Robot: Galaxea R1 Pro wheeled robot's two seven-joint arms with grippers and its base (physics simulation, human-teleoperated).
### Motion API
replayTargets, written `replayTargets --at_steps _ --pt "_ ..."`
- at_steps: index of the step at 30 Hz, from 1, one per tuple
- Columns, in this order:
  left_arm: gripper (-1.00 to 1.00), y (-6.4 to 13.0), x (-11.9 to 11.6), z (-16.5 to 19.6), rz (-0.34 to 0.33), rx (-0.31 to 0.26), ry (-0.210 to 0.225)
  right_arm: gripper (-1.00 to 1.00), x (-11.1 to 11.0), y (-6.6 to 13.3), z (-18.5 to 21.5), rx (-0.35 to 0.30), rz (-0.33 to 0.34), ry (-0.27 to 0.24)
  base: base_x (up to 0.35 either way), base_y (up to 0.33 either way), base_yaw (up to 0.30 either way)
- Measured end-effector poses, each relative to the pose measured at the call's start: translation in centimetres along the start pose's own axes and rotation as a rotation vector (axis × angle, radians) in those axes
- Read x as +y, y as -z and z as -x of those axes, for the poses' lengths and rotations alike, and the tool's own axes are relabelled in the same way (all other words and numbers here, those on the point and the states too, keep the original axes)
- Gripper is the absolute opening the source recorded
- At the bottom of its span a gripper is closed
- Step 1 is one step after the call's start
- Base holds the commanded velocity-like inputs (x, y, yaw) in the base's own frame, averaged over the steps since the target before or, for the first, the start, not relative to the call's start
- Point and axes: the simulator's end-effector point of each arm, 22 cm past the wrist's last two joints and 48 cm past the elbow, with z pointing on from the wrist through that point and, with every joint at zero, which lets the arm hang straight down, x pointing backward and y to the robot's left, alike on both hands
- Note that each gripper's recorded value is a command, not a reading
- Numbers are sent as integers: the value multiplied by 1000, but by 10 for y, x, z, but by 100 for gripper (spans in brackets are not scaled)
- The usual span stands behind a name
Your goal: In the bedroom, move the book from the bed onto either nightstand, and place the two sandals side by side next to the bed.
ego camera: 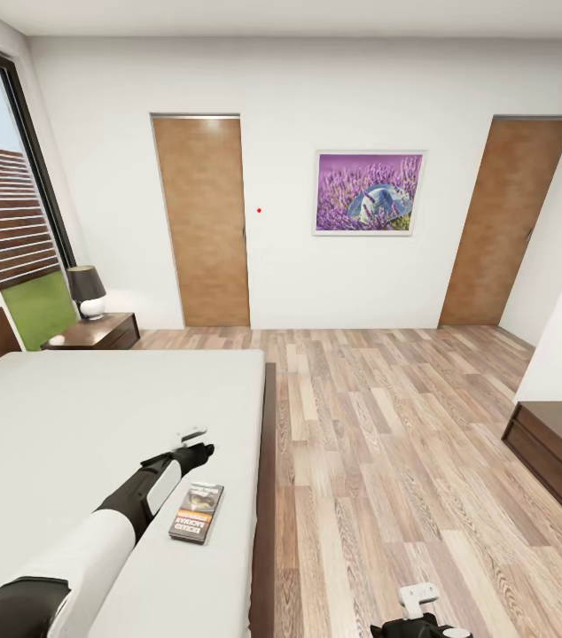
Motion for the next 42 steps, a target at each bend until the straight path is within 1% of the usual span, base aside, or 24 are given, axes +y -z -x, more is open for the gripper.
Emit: replayTargets --at_steps 4,7,9,12,16,17,18,19,22,24,27,28,35,36,39,42 --pt "100 0 12 4 53 -14 7 100 0 0 0 0 0 0 0 0 0" --pt "100 1 14 6 59 -25 12 100 0 0 0 0 0 0 0 0 0" --pt "100 1 12 9 49 -39 25 100 0 0 0 0 0 0 0 0 0" --pt "100 0 5 10 18 -49 65 100 0 0 0 0 0 0 0 0 0" --pt "100 0 -3 10 -25 -52 146 100 0 0 0 0 0 0 0 0 0" --pt "100 0 -3 10 -25 -52 147 100 0 0 0 0 0 0 0 0 0" --pt "100 0 -4 10 -34 -52 165 100 0 0 0 0 0 1 0 0 0" --pt "100 0 -7 10 -51 -51 199 100 0 0 0 0 0 1 0 0 0" --pt "100 0 -13 10 -81 -51 238 100 0 0 0 1 -1 7 0 0 0" --pt "100 1 -18 12 -108 -53 257 100 0 0 -1 3 -3 18 0 0 0" --pt "100 2 -26 14 -148 -57 274 100 -1 0 -1 5 -6 34 0 0 0" --pt "100 2 -26 14 -148 -57 275 100 -1 0 -1 5 -6 34 0 0 0" --pt "100 6 -38 19 -226 -68 298 100 -1 0 -1 6 -7 51 0 0 0" --pt "100 6 -38 19 -227 -68 299 100 -1 0 -1 6 -7 51 0 0 0" --pt "100 8 -38 27 -275 -84 332 100 -2 0 -1 5 -7 49 0 0 0" --pt "100 12 -28 40 -313 -109 378 100 -2 0 -1 6 -7 47 0 0 0"
